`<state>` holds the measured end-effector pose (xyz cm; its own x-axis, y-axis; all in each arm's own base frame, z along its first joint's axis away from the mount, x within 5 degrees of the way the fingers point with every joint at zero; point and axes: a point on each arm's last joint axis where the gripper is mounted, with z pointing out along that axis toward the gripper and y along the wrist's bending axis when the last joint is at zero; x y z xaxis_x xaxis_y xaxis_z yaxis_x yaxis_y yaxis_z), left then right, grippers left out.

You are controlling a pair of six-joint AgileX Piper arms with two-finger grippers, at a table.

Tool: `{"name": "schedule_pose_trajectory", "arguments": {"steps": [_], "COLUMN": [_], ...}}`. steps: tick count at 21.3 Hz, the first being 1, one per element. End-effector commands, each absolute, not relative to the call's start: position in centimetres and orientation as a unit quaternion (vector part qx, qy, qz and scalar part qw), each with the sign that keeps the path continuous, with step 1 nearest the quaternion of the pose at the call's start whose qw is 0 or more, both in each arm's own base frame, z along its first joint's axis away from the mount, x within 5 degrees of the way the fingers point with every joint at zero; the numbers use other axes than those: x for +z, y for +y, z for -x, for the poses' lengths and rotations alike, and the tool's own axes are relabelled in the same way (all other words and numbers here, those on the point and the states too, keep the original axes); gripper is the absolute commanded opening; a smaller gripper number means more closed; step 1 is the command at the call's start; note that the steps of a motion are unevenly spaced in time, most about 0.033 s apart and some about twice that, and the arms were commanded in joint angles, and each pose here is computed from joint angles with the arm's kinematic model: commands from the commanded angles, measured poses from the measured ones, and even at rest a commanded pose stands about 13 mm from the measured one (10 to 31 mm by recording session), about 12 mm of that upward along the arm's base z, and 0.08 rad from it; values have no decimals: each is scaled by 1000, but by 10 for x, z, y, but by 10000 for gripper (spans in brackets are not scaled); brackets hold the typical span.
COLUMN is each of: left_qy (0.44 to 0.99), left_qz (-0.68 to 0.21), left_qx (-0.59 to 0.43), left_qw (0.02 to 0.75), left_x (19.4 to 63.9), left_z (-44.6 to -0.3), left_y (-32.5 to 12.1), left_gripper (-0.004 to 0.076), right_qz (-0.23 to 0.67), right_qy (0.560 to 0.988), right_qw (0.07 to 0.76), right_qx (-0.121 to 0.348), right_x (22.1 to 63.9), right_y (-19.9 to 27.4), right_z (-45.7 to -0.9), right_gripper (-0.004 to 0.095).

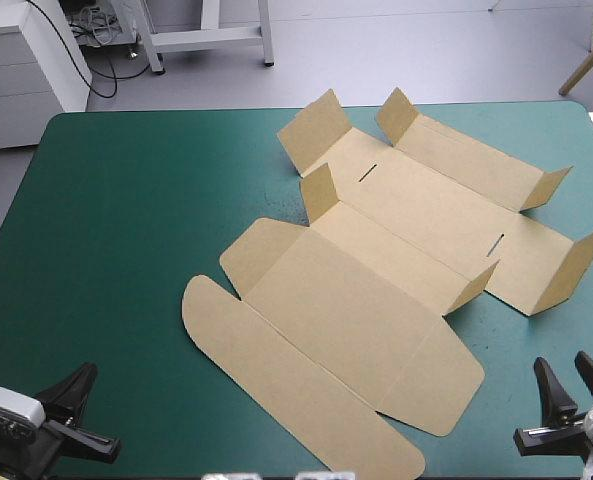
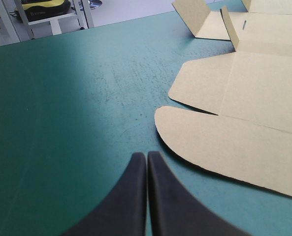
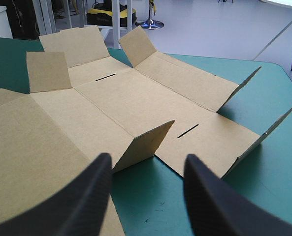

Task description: Fold the box

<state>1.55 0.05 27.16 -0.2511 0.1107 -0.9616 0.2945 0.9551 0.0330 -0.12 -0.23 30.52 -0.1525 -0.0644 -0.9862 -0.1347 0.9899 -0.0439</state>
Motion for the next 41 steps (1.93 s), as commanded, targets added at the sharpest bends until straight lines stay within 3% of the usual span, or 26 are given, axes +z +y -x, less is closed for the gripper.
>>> {"name": "schedule_pose_trajectory", "arguments": {"steps": [1,3,7,10,19,23,29,41], "left_qy": [753,753,753,753,753,753,753,753], "left_qz": [-123,-123,-123,-123,-123,-123,-123,-123], "left_qx": [-87,-87,-87,-87,-87,-87,-87,-87], "left_qw": [641,641,641,641,641,641,641,641], "left_x": [284,284,284,284,284,284,284,284], "left_z": [-12,-12,-12,-12,-12,-12,-12,-12], "left_y": [1,1,1,1,1,1,1,1], "left_gripper": [-10,-10,-10,-10,-10,-10,-10,-10], "right_qz": [64,64,62,28,-75,-110,-142,-236], "right_qy": [720,721,728,748,862,895,910,932], "right_qw": [690,689,682,661,484,400,338,208], "right_qx": [26,26,28,58,128,165,195,180], "right_x": [319,319,319,327,355,340,323,269], "right_y": [-4,-4,-3,-1,18,31,40,49], "right_z": [8,7,3,-8,-109,-147,-168,-218], "right_gripper": [717,774,775,775,775,775,775,772]}}
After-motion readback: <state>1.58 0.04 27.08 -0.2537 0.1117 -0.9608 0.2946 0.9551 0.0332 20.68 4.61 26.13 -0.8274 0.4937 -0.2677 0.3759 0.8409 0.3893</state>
